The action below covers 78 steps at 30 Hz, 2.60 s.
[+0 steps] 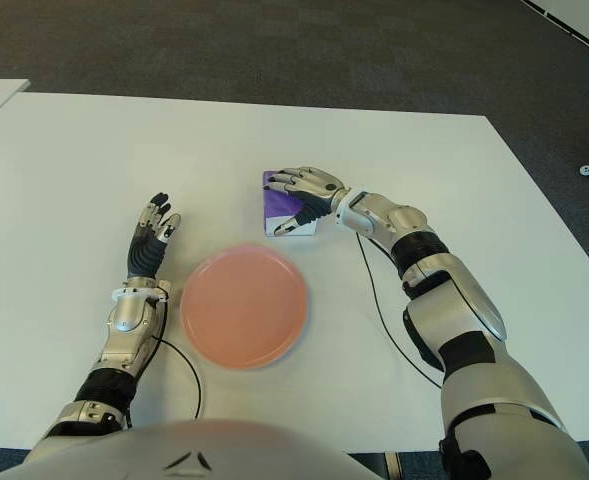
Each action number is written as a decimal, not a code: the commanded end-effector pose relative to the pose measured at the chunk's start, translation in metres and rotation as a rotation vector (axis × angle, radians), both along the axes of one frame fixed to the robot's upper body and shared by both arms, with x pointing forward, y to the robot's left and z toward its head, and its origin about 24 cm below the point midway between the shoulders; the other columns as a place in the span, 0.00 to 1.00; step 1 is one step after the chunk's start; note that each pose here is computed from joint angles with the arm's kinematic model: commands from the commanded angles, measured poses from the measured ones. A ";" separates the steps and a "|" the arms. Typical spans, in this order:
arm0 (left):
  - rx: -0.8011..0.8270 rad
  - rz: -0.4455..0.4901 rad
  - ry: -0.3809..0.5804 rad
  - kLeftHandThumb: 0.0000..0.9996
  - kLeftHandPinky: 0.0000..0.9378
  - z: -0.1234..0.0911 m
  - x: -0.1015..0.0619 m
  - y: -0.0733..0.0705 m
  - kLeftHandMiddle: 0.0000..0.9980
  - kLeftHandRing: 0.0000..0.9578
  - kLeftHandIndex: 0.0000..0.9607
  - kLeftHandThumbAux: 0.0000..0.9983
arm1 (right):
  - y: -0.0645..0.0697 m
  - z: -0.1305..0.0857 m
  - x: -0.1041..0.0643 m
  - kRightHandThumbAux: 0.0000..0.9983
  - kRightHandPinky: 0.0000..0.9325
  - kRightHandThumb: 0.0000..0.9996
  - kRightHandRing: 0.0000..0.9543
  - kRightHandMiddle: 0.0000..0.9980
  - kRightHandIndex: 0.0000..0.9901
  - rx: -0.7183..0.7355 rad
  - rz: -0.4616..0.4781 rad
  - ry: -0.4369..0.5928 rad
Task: Put the tissue paper into the plate.
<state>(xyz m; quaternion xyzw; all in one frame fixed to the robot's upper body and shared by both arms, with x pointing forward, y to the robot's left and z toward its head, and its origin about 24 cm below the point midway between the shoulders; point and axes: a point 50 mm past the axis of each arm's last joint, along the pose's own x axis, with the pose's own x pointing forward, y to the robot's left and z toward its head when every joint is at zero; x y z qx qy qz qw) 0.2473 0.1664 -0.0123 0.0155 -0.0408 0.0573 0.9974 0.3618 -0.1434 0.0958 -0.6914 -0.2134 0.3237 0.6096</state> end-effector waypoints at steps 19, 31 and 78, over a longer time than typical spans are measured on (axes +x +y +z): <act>-0.005 0.022 0.129 0.00 0.00 -0.023 -0.014 0.005 0.00 0.00 0.00 0.46 | -0.010 0.014 0.002 0.25 0.00 0.25 0.00 0.00 0.00 0.079 -0.044 0.035; 0.002 0.021 0.124 0.00 0.00 -0.024 -0.014 0.005 0.00 0.00 0.00 0.46 | -0.012 0.016 0.003 0.27 0.00 0.27 0.00 0.00 0.00 0.078 -0.067 0.046; 0.009 0.028 0.127 0.00 0.00 -0.025 -0.018 0.001 0.00 0.00 0.00 0.45 | 0.007 -0.028 0.011 0.28 0.00 0.29 0.00 0.00 0.00 -0.049 -0.148 0.013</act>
